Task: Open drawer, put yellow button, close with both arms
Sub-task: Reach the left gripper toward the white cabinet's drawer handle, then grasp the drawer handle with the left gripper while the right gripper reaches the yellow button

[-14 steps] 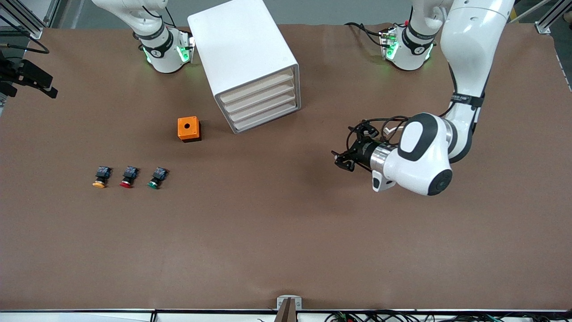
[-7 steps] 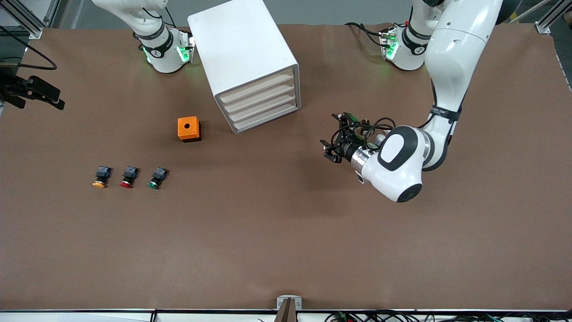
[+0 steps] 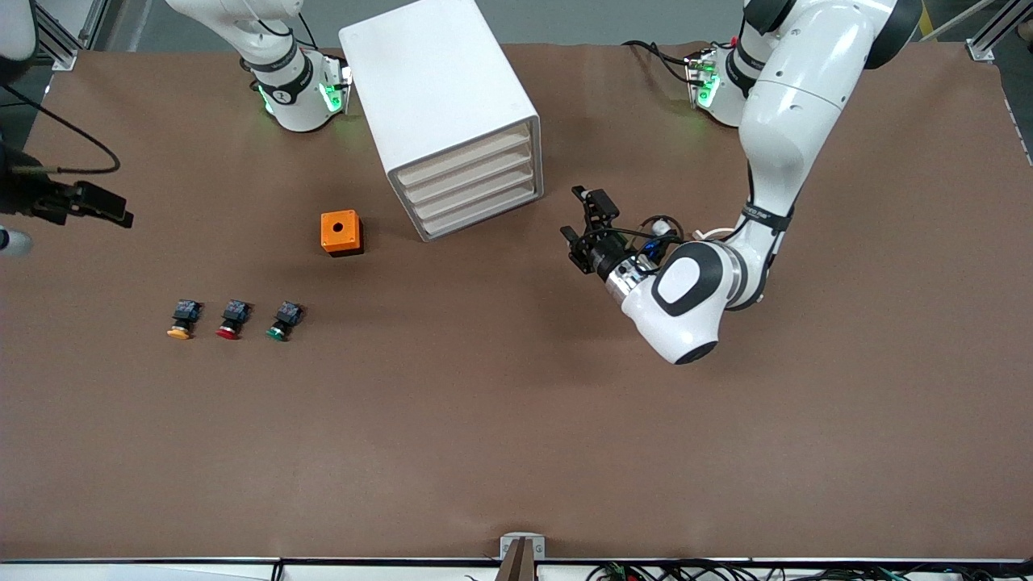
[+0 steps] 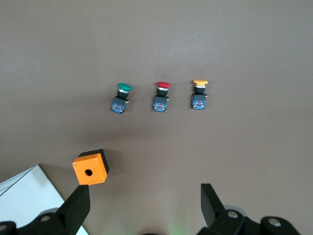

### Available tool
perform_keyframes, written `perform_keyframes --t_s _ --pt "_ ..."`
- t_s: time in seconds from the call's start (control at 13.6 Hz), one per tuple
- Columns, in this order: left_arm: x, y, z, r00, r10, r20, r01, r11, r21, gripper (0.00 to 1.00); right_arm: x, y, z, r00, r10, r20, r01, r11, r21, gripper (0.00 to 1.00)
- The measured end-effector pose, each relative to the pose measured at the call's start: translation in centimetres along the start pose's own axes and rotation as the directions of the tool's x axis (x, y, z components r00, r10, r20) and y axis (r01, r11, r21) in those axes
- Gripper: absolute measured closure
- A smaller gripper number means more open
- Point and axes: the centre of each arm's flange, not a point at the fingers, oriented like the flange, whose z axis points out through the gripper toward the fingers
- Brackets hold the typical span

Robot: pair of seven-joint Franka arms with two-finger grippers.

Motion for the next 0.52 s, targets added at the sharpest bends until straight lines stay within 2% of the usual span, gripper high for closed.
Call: perform_keyframes --t_s 0.22,0.52 --pt "-1.5 -0.7 2.0 0.998 -0.061 -0.005 0.061 0.997 0.046 0.0 0.7 1.2 0.3 1.0 0.02 0.003 -0.02 1.0 0.001 0.0" --pt "-3.2 -0.6 5.2 0.991 -0.134 -0.011 0.134 0.986 0.103 0.0 1.5 5.2 1.5 0.995 0.086 -0.057 -0.086 0.996 0.008 0.0"
